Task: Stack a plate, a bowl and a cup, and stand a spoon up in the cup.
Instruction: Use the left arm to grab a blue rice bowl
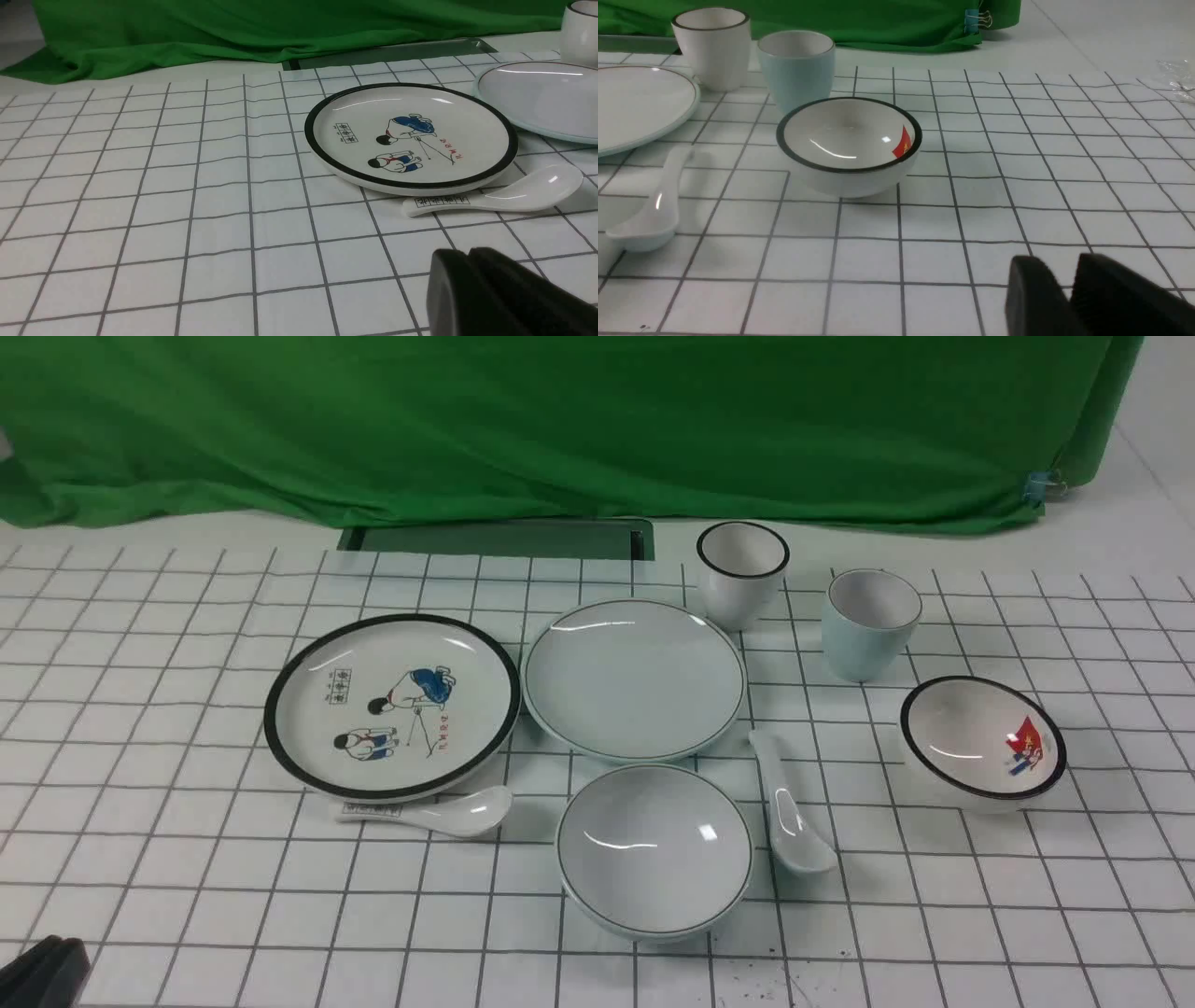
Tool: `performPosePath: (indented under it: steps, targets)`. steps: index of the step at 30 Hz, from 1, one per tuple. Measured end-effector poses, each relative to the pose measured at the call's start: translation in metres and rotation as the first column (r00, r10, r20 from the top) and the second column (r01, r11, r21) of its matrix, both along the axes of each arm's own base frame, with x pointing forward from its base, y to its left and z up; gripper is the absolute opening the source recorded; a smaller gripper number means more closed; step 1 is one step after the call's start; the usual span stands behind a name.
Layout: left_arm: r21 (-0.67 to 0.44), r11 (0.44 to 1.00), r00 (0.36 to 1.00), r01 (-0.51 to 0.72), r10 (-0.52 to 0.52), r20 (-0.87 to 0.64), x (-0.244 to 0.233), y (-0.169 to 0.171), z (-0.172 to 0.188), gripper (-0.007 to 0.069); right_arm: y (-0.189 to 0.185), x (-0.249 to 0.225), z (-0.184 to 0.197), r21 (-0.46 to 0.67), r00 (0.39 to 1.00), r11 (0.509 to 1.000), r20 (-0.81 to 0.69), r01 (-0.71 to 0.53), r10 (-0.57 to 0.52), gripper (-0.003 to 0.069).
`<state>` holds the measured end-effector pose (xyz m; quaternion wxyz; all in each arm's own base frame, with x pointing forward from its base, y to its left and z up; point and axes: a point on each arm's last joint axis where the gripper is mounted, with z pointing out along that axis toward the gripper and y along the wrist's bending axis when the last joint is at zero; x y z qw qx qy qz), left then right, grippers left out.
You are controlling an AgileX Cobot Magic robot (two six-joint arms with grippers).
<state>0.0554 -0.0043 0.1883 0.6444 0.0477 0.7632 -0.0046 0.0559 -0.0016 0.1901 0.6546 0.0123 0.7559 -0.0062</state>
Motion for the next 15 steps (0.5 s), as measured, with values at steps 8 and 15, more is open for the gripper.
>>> performPosePath:
  steps: [8, 15]
  targets:
    - [0.000, 1.000, 1.000, 0.000, 0.000, 0.000, 0.0000, 0.0000, 0.0000, -0.0028, 0.0000, 0.0000, 0.0000, 0.001, 1.000, 1.000, 0.000, 0.000, 0.000, 0.0206]
    - [0.000, 1.000, 1.000, 0.000, 0.000, 0.000, 0.0000, 0.0000, 0.0000, -0.0028, 0.0000, 0.0000, 0.0000, 0.001, 1.000, 1.000, 0.000, 0.000, 0.000, 0.0221]
